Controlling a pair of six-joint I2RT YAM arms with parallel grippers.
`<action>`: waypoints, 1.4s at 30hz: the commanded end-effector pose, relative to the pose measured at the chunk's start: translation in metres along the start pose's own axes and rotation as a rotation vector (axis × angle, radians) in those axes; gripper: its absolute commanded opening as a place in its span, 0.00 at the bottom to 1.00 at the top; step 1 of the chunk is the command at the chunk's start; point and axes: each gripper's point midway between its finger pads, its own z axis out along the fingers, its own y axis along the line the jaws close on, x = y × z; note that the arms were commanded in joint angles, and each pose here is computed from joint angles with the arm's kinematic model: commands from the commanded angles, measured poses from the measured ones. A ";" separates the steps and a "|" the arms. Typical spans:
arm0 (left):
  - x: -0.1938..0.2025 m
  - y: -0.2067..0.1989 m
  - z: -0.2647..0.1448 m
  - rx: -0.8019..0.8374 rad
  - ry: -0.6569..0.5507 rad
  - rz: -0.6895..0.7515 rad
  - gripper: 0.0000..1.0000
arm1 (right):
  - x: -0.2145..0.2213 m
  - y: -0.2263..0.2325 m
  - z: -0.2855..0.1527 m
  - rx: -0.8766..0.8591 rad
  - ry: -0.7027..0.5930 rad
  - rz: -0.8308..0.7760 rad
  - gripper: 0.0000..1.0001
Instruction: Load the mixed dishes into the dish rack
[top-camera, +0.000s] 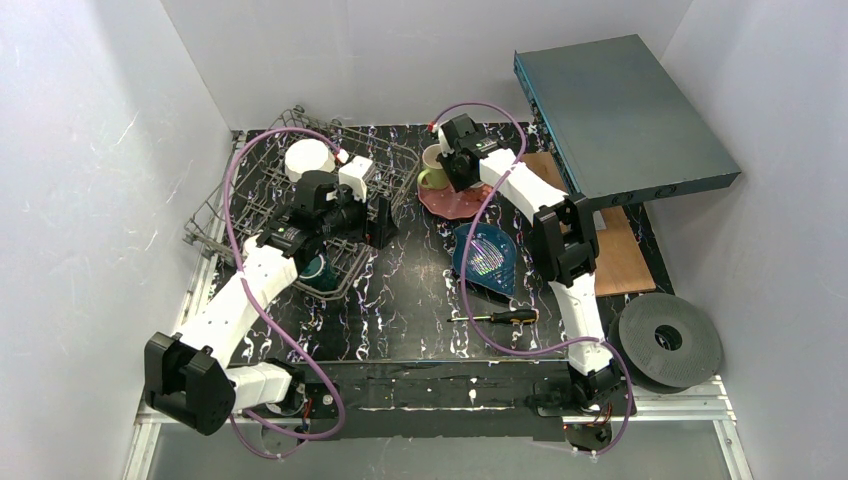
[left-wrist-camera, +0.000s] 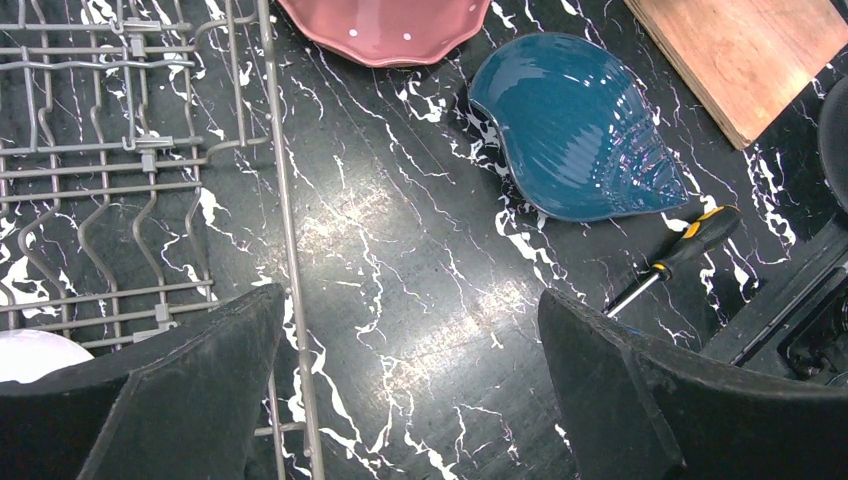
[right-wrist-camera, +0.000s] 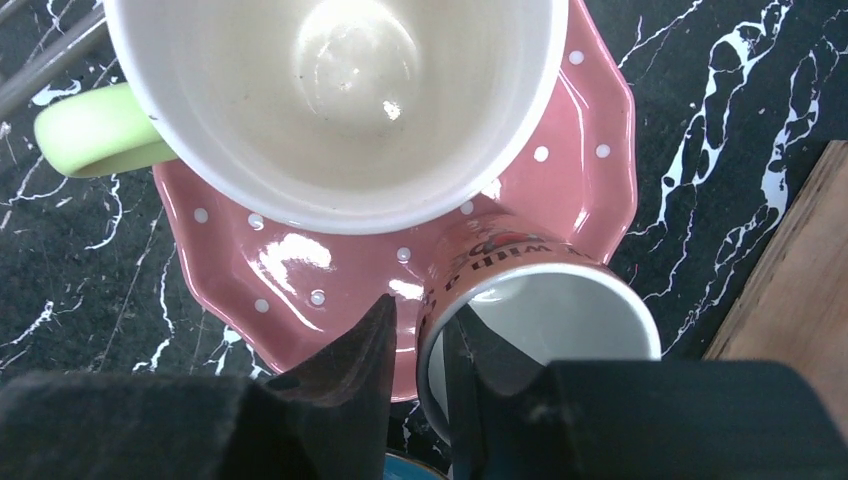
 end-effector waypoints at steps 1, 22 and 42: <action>-0.002 -0.001 -0.001 -0.005 0.006 0.015 0.98 | -0.003 -0.003 0.005 0.016 -0.011 0.010 0.32; 0.000 -0.002 0.003 -0.005 0.023 0.006 0.98 | -0.038 -0.004 -0.072 0.012 -0.124 0.163 0.01; -0.051 -0.075 -0.035 0.408 -0.245 -0.112 0.98 | -0.101 0.121 -0.309 -0.943 -0.614 0.609 0.01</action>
